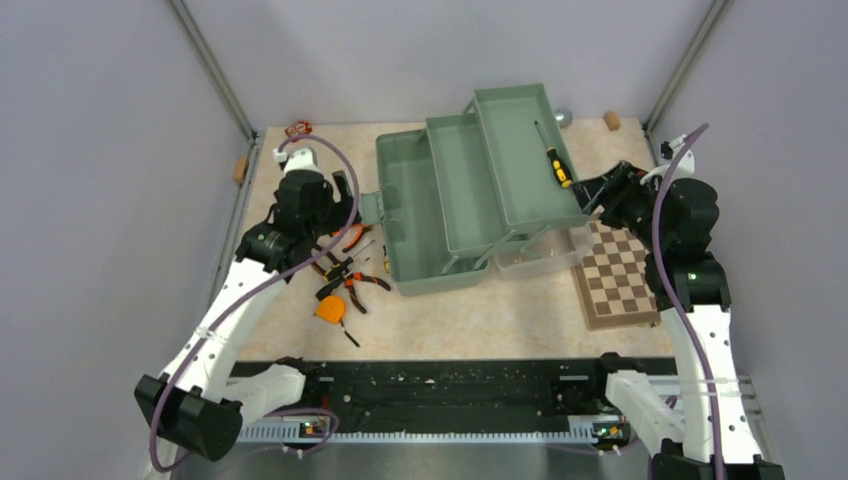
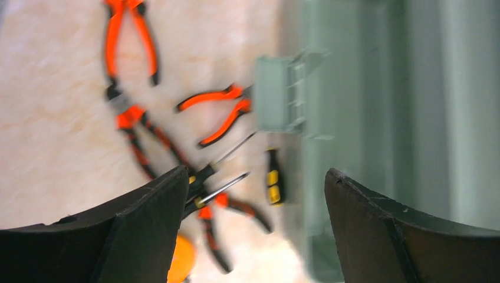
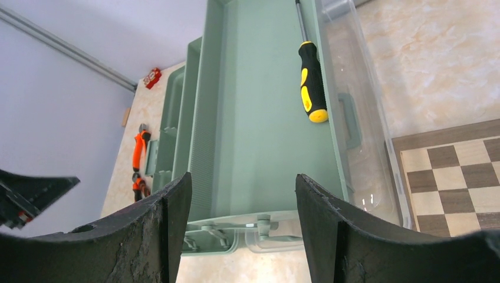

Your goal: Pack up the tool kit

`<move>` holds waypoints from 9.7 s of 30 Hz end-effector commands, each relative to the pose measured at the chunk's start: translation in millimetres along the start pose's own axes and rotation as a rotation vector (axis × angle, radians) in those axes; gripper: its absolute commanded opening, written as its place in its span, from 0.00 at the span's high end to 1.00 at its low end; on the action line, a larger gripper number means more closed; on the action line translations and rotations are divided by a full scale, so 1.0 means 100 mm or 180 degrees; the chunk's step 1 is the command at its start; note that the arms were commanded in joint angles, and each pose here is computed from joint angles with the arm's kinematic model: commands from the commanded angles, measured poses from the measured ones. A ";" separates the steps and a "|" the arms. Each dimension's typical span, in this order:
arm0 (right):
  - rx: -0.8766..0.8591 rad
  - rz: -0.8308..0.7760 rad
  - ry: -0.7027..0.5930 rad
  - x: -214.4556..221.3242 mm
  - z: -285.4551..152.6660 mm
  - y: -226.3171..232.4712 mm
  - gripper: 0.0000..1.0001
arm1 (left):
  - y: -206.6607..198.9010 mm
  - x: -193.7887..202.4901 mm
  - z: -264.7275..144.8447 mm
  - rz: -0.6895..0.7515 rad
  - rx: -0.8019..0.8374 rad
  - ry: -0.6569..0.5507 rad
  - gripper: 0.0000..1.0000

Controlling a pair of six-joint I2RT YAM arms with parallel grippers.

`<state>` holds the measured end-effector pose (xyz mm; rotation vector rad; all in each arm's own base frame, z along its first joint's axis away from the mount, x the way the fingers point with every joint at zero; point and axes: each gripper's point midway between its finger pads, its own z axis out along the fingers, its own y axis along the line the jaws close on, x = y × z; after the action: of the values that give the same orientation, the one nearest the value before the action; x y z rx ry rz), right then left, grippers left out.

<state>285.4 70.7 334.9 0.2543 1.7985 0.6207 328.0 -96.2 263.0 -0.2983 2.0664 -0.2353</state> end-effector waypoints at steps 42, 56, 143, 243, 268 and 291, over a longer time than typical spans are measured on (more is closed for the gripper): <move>0.0036 -0.0232 -0.0139 -0.14 -0.09 0.03 0.34 | 1.17 1.59 1.20 0.0505 -0.1074 0.1980 0.34; 0.0033 -0.0214 -0.0148 -0.15 -0.08 0.04 0.34 | 1.10 1.74 0.99 0.0273 -0.1015 0.2227 0.59; 0.0112 -0.0141 -0.0174 -0.04 -0.17 -0.03 0.24 | -3.68 -0.01 0.71 -0.1209 0.2322 0.0707 0.52; 0.0293 -0.0406 -0.0278 -0.09 -0.16 -0.17 0.21 | 0.61 2.04 1.01 0.1164 0.0174 0.2162 0.66; 0.0282 -0.0448 -0.0321 -0.16 -0.23 -0.12 0.21 | 0.30 0.35 0.16 0.0648 0.0029 0.0464 1.00; 0.0106 -0.0301 -0.0284 -0.06 -0.23 -0.05 0.21 | -2.51 -1.21 -0.42 -0.1572 0.2684 -0.0304 1.00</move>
<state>269.2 51.5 327.5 0.2382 1.7806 0.4671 369.1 -268.4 381.6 -0.2484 1.8216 -1.1343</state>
